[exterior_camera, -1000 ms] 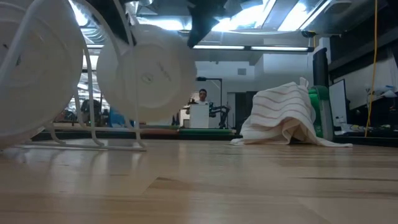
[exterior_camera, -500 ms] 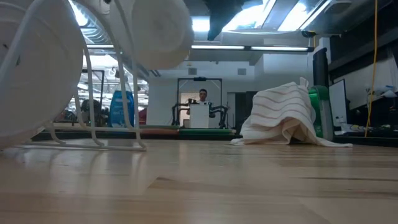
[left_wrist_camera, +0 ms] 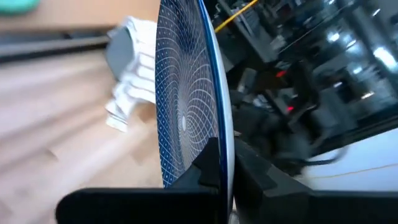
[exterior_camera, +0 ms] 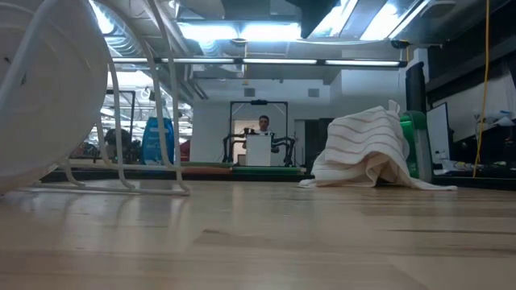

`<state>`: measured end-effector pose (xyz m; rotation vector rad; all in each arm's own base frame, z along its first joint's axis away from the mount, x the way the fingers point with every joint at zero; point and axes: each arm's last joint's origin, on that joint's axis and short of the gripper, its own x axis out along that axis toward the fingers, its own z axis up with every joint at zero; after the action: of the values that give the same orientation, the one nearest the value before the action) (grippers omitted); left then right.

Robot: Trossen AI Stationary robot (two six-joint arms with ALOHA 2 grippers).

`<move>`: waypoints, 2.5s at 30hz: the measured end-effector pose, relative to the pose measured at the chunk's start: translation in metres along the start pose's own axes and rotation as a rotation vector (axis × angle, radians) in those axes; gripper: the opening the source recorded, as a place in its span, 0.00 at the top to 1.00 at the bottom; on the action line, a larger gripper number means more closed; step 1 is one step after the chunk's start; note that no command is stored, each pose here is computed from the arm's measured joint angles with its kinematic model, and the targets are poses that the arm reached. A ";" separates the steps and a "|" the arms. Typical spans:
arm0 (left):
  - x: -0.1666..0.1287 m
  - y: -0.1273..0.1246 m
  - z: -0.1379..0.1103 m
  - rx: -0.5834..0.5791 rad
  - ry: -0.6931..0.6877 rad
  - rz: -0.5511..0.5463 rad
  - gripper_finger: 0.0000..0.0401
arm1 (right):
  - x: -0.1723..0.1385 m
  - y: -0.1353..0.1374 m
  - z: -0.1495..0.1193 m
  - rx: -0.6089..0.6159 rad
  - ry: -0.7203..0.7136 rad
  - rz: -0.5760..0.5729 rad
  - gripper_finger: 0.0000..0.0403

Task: Sort dishes
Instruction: Put the blue plate in the white dish rack

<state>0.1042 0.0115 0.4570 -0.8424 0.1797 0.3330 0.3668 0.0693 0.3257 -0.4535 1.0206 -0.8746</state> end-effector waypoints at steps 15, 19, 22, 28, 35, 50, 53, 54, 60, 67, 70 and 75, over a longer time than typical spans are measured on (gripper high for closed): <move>0.018 -0.017 -0.042 -0.214 0.355 0.020 0.98 | 0.019 0.026 -0.028 0.024 0.078 -0.046 0.81; 0.034 -0.026 -0.056 -0.239 0.420 0.060 0.98 | 0.024 0.031 -0.034 0.032 0.095 -0.060 0.81; 0.045 -0.032 -0.067 -0.274 0.459 0.094 0.98 | 0.027 0.035 -0.037 0.033 0.101 -0.064 0.81; 0.062 -0.039 -0.087 -0.319 0.520 0.177 0.98 | 0.029 0.039 -0.039 0.062 0.099 -0.054 0.81; 0.087 -0.039 -0.110 -0.290 0.564 0.337 0.98 | 0.030 0.041 -0.036 0.090 0.083 -0.041 0.81; 0.150 -0.036 -0.161 -0.131 0.637 0.540 0.98 | 0.030 0.041 -0.036 0.096 0.080 -0.038 0.81; 0.153 -0.035 -0.165 -0.115 0.651 0.550 0.97 | 0.030 0.041 -0.036 0.096 0.080 -0.038 0.81; 0.154 -0.035 -0.166 -0.111 0.657 0.552 0.96 | 0.030 0.041 -0.036 0.096 0.080 -0.038 0.81; 0.156 -0.035 -0.171 -0.065 0.685 0.555 0.90 | 0.030 0.041 -0.036 0.096 0.080 -0.038 0.81; 0.156 -0.035 -0.171 -0.004 0.700 0.534 0.86 | 0.030 0.041 -0.036 0.096 0.080 -0.037 0.81; 0.156 -0.035 -0.171 0.024 0.707 0.521 0.85 | 0.030 0.041 -0.036 0.096 0.080 -0.037 0.81; 0.156 -0.035 -0.171 0.028 0.701 0.517 0.83 | 0.030 0.041 -0.036 0.098 0.079 -0.036 0.81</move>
<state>0.2582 -0.1056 0.3252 -0.8511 1.0638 0.5045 0.3597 0.0721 0.2641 -0.3583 1.0396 -0.9769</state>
